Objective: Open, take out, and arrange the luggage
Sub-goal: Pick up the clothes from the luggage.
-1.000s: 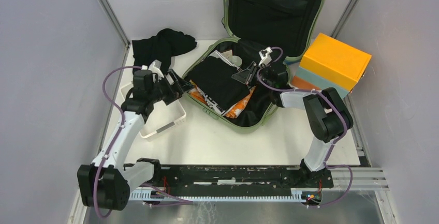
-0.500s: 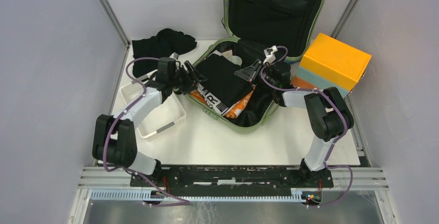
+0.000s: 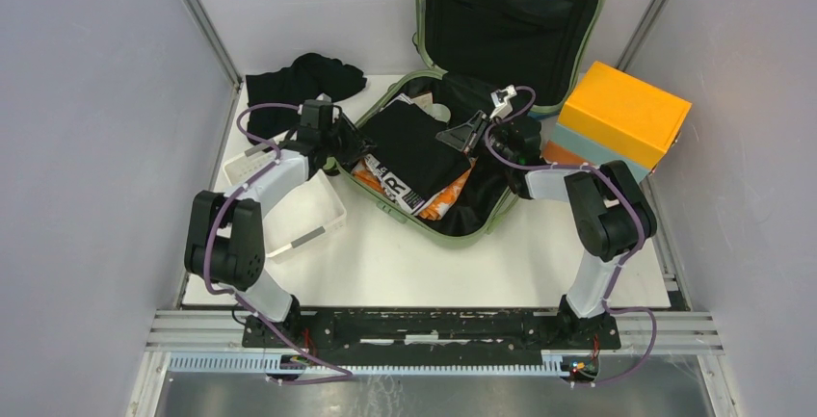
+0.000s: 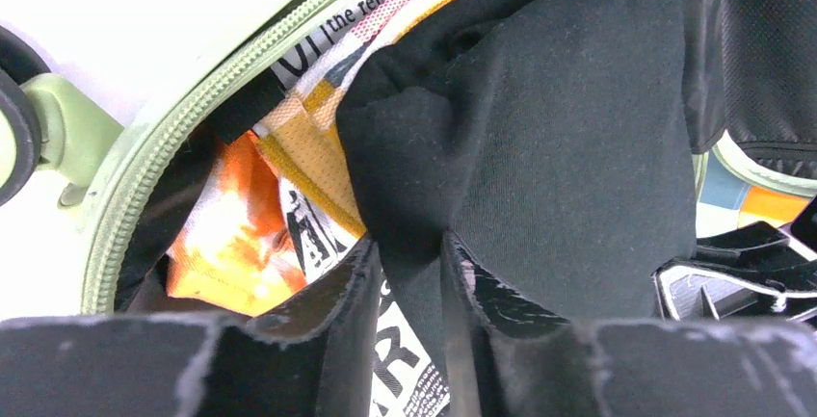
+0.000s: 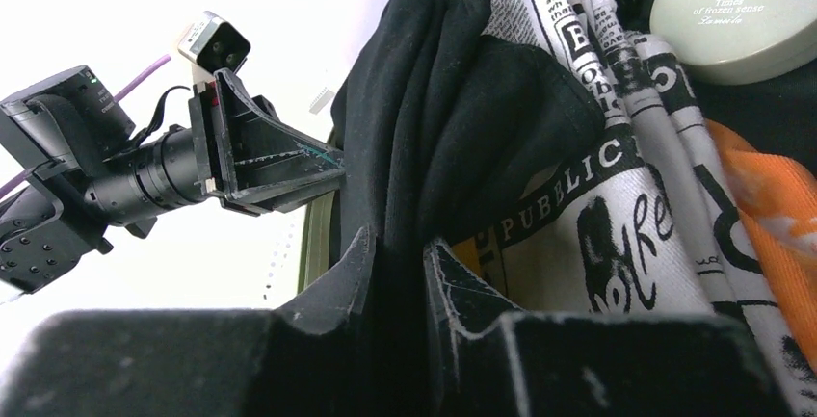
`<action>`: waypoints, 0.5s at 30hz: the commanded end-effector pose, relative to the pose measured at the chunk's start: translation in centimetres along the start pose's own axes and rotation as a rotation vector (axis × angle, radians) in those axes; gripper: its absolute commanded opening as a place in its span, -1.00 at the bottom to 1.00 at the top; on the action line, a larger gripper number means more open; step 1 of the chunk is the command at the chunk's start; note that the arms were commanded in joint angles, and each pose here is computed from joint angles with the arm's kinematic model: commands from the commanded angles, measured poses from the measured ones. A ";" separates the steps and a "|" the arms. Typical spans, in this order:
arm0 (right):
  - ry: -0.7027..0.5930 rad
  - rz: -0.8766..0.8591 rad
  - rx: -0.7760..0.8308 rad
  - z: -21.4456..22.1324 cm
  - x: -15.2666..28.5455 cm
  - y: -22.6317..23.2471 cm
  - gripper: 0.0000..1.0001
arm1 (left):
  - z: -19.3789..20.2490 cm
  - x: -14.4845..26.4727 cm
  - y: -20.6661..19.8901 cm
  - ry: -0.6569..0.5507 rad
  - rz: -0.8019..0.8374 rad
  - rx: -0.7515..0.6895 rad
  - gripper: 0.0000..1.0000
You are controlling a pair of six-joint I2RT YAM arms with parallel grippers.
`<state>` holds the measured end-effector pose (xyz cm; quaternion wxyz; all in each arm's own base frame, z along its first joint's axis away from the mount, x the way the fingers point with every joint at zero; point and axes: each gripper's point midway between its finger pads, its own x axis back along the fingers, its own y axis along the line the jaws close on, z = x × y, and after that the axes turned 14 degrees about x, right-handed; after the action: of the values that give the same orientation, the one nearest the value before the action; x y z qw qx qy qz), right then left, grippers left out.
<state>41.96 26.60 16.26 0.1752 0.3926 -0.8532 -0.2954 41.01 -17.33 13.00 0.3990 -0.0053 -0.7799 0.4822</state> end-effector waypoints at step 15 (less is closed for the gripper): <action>-0.008 0.219 0.579 -6.6 3.5 -0.2 0.84 | -1.4 3.3 -7.7 -0.036 0.213 -0.003 -0.96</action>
<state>42.39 23.92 17.43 0.1444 0.3654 -0.9061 -0.1569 41.37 -17.84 14.39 0.3915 -0.0205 -0.7767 0.4930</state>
